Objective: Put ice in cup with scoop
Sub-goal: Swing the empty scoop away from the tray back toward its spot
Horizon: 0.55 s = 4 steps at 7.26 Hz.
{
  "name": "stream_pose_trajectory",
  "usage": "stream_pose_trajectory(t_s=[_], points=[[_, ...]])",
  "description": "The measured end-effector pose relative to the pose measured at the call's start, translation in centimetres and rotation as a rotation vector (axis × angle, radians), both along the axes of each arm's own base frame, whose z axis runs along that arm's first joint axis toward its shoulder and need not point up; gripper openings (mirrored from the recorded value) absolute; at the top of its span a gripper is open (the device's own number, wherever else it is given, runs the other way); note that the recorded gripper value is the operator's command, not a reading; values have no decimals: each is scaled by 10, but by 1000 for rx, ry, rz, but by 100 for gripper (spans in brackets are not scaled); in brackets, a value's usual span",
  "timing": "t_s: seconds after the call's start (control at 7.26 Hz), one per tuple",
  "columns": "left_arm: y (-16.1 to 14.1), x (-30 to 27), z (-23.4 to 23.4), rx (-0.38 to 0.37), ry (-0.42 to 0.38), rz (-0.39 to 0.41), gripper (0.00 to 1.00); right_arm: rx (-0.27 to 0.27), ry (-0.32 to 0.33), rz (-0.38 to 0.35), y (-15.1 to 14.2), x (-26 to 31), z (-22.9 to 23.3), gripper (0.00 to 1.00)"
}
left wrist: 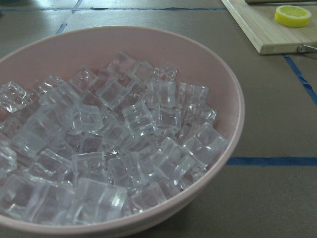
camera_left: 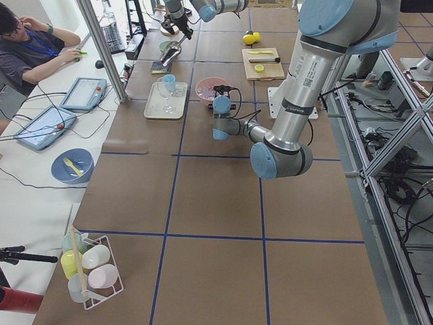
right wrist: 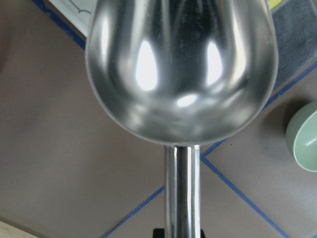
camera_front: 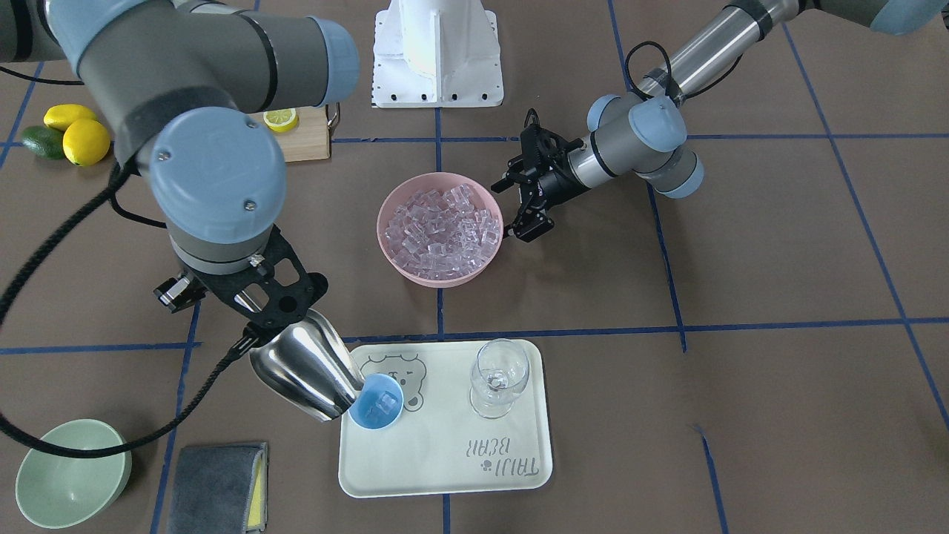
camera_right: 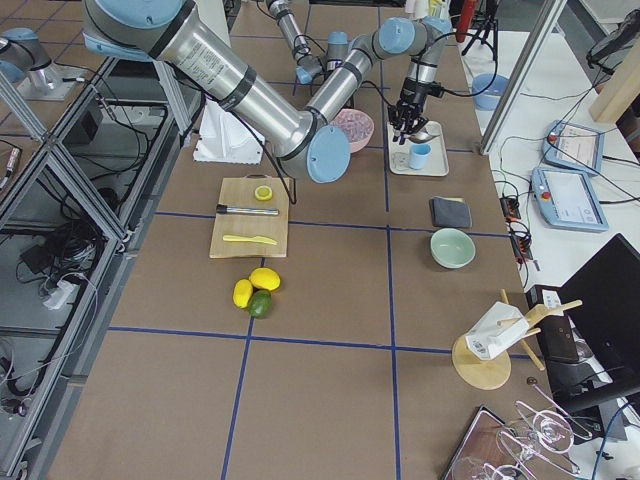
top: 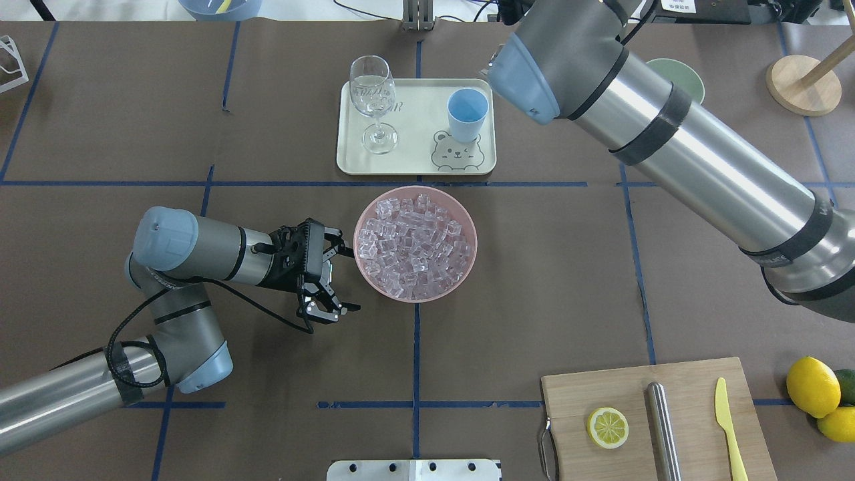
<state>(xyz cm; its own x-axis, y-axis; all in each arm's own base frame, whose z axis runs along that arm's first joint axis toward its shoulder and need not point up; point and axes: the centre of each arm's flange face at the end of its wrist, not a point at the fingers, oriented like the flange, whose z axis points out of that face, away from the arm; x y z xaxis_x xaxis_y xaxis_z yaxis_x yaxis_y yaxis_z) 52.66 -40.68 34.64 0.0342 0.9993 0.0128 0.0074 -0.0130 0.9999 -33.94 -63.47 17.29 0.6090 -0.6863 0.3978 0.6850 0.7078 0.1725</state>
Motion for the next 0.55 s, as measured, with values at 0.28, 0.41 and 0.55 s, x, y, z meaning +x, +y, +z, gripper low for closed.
stream_pose_trajectory(t_s=[0.28, 0.41, 0.55], points=[[0, 0, 0, -1, 1, -1, 100, -92, -65, 190, 12, 47, 14, 0], [-1, -1, 0, -1, 1, -3, 100, -141, -96, 274, 26, 74, 32, 0], [-1, -1, 0, -1, 1, -3, 100, -174, -116, 339, 48, 97, 52, 0]])
